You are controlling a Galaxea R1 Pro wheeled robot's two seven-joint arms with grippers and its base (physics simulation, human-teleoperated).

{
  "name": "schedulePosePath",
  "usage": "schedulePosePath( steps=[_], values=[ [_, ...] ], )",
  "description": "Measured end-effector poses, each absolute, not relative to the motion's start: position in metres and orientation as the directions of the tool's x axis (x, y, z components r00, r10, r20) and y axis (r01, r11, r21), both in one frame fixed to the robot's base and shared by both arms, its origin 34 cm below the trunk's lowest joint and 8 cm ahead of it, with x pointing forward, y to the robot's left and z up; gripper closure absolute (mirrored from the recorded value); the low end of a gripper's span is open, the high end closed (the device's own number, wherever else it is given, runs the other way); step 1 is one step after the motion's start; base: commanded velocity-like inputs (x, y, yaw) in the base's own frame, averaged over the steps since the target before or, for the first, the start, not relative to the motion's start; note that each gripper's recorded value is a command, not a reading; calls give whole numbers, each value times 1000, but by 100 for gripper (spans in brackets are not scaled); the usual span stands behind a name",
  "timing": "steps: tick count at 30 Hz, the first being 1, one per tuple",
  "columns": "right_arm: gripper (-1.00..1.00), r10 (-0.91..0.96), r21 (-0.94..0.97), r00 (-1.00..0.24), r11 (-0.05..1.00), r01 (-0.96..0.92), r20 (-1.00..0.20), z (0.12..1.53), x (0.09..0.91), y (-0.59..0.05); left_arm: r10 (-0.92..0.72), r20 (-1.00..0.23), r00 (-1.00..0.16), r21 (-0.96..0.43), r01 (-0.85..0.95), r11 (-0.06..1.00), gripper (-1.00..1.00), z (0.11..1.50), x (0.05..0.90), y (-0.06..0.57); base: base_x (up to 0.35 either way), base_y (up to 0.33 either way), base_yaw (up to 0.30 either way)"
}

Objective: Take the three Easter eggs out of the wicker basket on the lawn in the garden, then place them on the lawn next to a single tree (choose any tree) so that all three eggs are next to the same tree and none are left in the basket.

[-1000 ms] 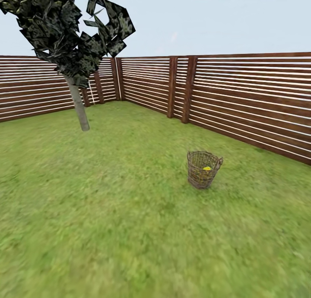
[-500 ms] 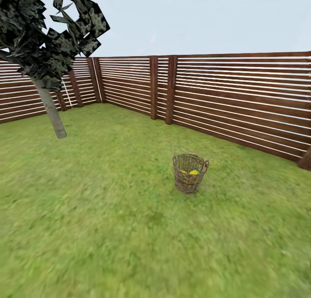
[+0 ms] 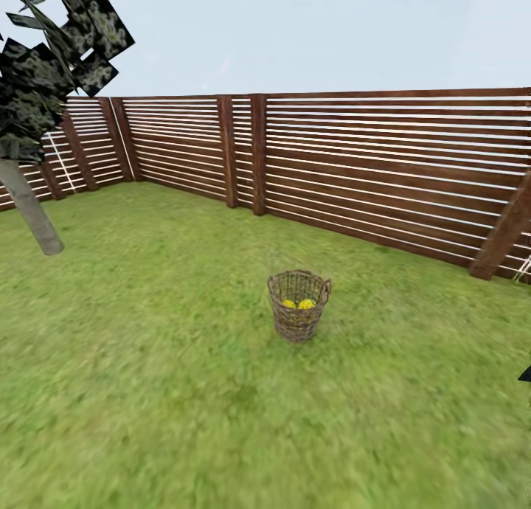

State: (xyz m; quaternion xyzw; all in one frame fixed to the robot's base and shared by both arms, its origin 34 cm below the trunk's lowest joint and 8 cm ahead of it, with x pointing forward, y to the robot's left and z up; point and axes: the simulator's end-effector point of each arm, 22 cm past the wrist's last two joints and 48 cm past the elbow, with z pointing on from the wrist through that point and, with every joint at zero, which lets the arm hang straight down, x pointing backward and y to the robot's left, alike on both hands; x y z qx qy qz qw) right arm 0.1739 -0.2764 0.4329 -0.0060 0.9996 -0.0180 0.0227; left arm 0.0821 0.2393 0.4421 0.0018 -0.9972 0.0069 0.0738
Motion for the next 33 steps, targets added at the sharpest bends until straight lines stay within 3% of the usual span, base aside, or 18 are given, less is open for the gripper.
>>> schedulePosePath(
  steps=[7,25,33],
  values=[
    [-100,-14,-36,-999,999,-12,-45,433,174,-276,-3,147,-989,-14,-5,1000,-100,442,82,239,340,0,-167],
    [-100,-12,-37,-999,999,-10,-46,433,174,-277,-3,148,-989,-14,-5,1000,-100,442,82,239,340,0,-6],
    [-100,-12,-37,-999,999,-10,-47,433,174,-277,-2,147,-989,-14,-4,1000,-100,442,82,239,340,0,-205]
  ],
)
